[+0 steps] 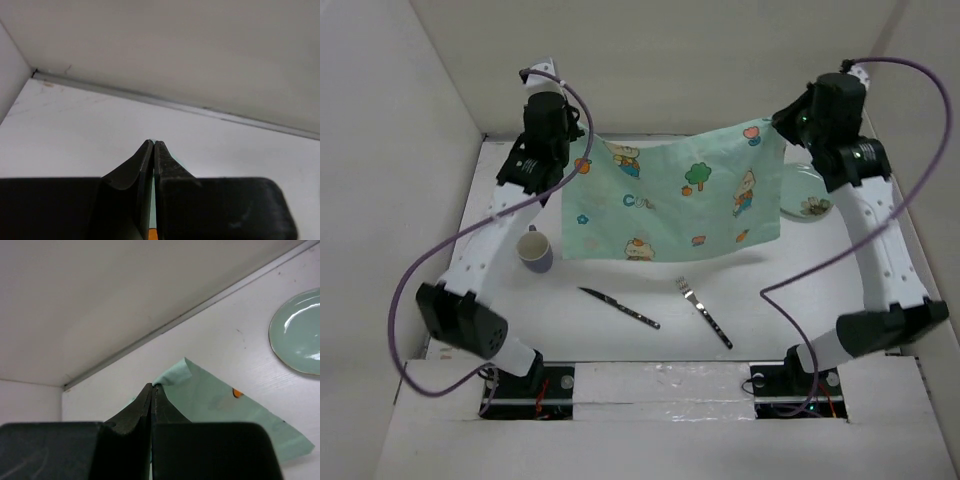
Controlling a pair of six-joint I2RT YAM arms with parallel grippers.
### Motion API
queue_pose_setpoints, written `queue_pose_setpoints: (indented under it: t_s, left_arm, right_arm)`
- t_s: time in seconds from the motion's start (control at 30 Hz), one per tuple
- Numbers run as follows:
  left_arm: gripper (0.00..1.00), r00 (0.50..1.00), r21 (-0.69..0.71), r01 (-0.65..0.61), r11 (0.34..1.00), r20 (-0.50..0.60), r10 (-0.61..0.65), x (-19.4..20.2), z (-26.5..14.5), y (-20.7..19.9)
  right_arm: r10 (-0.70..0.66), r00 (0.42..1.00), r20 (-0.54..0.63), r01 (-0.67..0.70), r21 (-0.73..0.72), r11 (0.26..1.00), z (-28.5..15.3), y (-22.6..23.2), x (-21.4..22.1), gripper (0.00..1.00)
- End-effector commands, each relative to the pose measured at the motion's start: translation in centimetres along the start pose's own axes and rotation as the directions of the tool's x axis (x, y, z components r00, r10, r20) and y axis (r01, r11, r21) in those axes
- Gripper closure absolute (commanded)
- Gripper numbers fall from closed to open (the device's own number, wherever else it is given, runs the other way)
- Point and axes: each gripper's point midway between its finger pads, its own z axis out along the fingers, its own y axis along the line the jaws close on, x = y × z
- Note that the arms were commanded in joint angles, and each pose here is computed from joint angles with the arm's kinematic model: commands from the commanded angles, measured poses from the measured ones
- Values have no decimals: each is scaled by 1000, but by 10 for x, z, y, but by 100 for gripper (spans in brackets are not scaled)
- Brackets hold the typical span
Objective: Set the dinner table for one person
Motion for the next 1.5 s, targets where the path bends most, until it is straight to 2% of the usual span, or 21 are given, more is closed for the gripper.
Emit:
queue_pose_setpoints:
  t_s: [0.0,0.13,0.17,0.2,0.3,0.4,0.43,0.5,0.53,0.57,0.6,0.63,0.67,0.73,0.77,0.83,0.87,0.97,1.17,1.33,1.47]
  left_arm:
    - [100,998,7,50,999,-49,-50,7,46,10]
    - [100,997,13,71,997,-30,-70,-19,65,5]
    - [100,995,35,98,995,-9,-98,-37,72,5]
    - [100,994,43,113,993,-5,-113,-44,74,5]
    - [100,985,72,172,982,14,-174,-64,77,14]
    - [100,976,86,218,972,-10,-218,-59,75,27]
    - [100,976,72,219,973,-14,-219,-55,75,35]
    - [100,977,34,198,980,-89,-194,-7,69,49]
    - [100,978,40,200,979,-78,-196,-10,69,48]
    - [100,971,22,193,981,-145,-188,27,66,55]
    - [100,968,22,195,981,-165,-189,42,65,58]
    - [100,963,11,193,981,-196,-187,60,63,62]
    - [100,947,-14,184,983,-264,-181,97,58,71]
    - [100,932,-29,185,982,-312,-185,128,53,77]
    - [100,912,-49,177,983,-368,-182,158,46,85]
    - [100,893,-63,175,983,-411,-185,184,42,90]
    - [100,871,-87,158,984,-458,-180,210,37,98]
    - [100,824,-121,117,986,-542,-165,253,27,112]
    - [100,762,-146,42,988,-636,-126,295,6,126]
    - [100,732,-114,31,993,-673,-100,305,-12,118]
    - [100,720,-126,9,992,-687,-94,311,-32,127]
  right_arm:
    - [-25,999,19,26,-36,999,40,16,-12,100]
    - [-11,999,38,14,-95,995,66,39,-31,100]
    - [-12,1000,21,14,-78,997,85,35,-27,100]
    - [0,999,50,6,-113,994,76,50,-44,100]
    - [18,998,58,-9,-151,988,78,60,-59,100]
    - [23,998,65,-12,-175,984,69,61,-64,100]
    - [9,1000,3,-9,-142,990,81,46,-38,100]
    - [14,999,-50,-20,-124,992,90,20,-9,100]
    - [12,995,-97,-21,-97,995,90,7,10,100]
    - [14,993,-120,-23,-78,997,93,-5,26,100]
    - [21,992,-122,-28,-60,998,97,-17,34,100]
    - [24,983,-183,-42,-97,994,92,-17,53,100]
    - [27,965,-262,-40,-46,998,98,-44,92,100]
    - [39,949,-314,-48,-22,999,101,-65,119,100]
    - [45,930,-364,-41,18,999,103,-85,146,100]
    - [54,913,-405,-39,44,998,105,-103,167,100]
    - [61,897,-438,-34,69,997,108,-114,183,100]
    - [69,862,-502,-2,134,991,109,-143,212,100]
    - [90,812,-577,38,207,978,97,-180,256,100]
    - [110,792,-600,43,234,971,78,-198,271,100]
    - [128,775,-618,49,261,964,59,-213,282,100]
